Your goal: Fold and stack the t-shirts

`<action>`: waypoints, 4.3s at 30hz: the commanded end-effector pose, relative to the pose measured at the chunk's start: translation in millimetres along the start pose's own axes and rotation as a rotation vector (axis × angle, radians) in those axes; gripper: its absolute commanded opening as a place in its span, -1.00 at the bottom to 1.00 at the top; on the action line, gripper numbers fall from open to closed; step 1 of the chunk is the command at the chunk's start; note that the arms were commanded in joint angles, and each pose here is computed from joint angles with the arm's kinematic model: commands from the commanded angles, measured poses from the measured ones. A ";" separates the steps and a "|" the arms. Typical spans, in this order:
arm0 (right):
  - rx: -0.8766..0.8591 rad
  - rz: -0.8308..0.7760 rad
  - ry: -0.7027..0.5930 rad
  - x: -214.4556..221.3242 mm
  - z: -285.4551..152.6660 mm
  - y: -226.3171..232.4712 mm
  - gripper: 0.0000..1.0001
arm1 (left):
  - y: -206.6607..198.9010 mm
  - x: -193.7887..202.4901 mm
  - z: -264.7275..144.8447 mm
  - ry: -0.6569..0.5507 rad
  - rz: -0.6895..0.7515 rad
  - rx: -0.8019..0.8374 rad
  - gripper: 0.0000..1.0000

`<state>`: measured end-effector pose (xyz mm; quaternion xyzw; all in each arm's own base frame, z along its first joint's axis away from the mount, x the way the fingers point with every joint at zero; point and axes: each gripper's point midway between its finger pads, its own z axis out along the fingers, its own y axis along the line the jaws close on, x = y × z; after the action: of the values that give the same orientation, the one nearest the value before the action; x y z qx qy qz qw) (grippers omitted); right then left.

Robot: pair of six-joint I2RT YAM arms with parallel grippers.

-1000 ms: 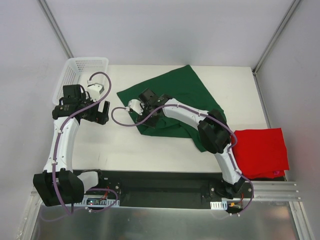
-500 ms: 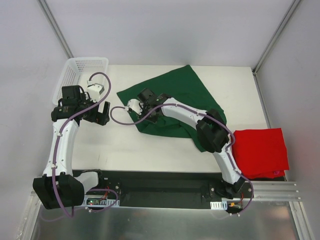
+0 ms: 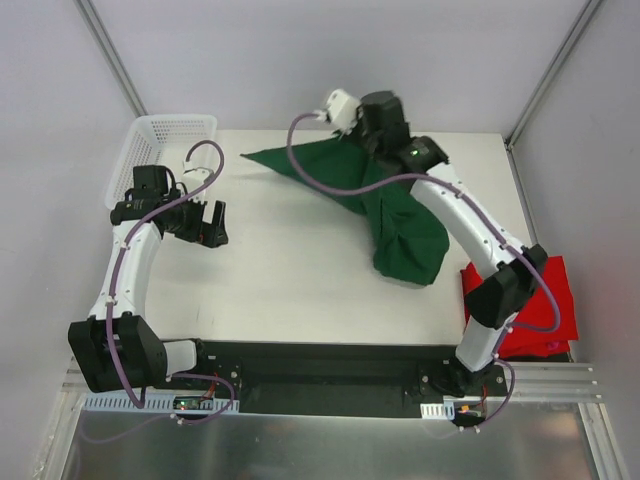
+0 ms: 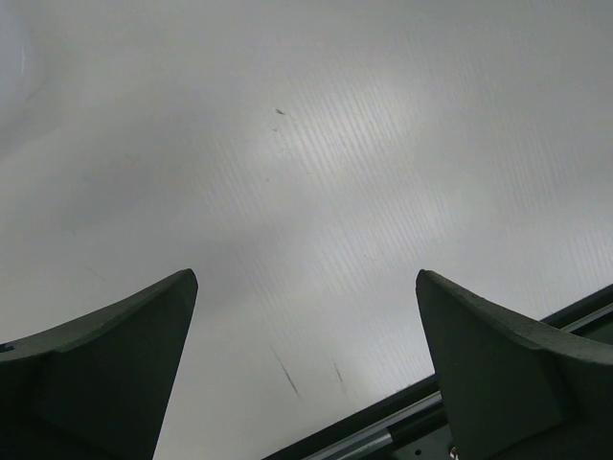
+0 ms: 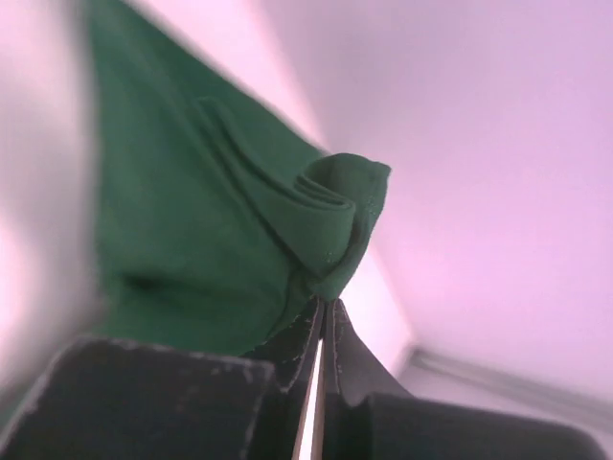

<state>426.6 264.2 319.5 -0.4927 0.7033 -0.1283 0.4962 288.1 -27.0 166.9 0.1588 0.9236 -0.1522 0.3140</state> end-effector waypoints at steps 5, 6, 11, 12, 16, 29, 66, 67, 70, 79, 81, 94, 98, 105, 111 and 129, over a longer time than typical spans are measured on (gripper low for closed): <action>0.754 -0.092 0.391 129.2 24.2 -263.0 -0.98 | -16.6 -22.4 -12.0 -0.071 0.002 0.061 0.99; 0.906 -0.222 0.469 124.9 3.0 -296.7 -0.84 | -18.6 -22.2 -11.5 -0.069 0.004 0.065 0.99; 1.104 -0.412 0.672 140.8 -1.5 -299.8 0.97 | -24.5 -16.8 -7.6 -0.057 0.004 0.088 0.99; 1.018 -0.409 0.680 162.3 22.4 -271.6 0.93 | -25.8 -15.1 -5.9 -0.050 0.008 0.092 0.99; 0.821 -0.206 0.573 166.1 18.8 -216.5 0.93 | -26.8 -15.1 0.2 -0.030 0.013 0.100 0.99; -0.088 0.092 0.535 210.4 35.7 -5.5 0.87 | -48.5 -64.7 44.0 0.060 0.144 0.066 0.99; -0.241 0.082 0.763 279.6 123.0 107.3 0.59 | -70.1 -125.9 75.8 0.069 0.203 0.122 0.99; -0.235 0.075 0.769 281.1 122.4 106.3 0.44 | -70.5 -125.8 75.9 0.067 0.200 0.124 0.99; -0.268 0.086 0.757 279.1 118.5 111.7 -0.28 | -70.3 -124.1 76.6 0.067 0.201 0.124 0.99; -0.639 0.058 0.590 227.1 43.1 178.3 -0.98 | -64.8 -124.6 79.8 0.073 0.217 0.102 0.99; -0.748 0.039 0.544 208.5 15.7 197.3 -0.98 | -62.4 -125.4 81.4 0.075 0.221 0.091 0.99; -0.823 -0.002 0.415 133.7 -105.9 171.1 -0.98 | -65.8 -133.7 84.6 0.064 0.224 0.099 0.99; -0.651 -0.048 0.415 136.3 -114.2 128.2 -0.98 | -67.2 -131.5 82.6 0.066 0.235 0.094 0.99; -0.507 -0.160 0.666 199.5 -107.5 92.0 -0.18 | -69.0 -128.5 83.8 0.073 0.236 0.101 0.99; -0.283 0.006 0.713 217.8 -82.2 23.2 -0.13 | -71.7 -147.8 97.3 0.060 0.260 0.081 0.99; -0.448 0.412 0.704 250.2 -45.4 80.2 -0.22 | -137.6 -155.3 266.4 0.182 0.779 0.117 0.99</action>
<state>364.5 77.2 145.8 -0.3886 0.9090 -0.0845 0.1245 507.5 -262.8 109.2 0.4347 0.8505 -0.1044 0.2770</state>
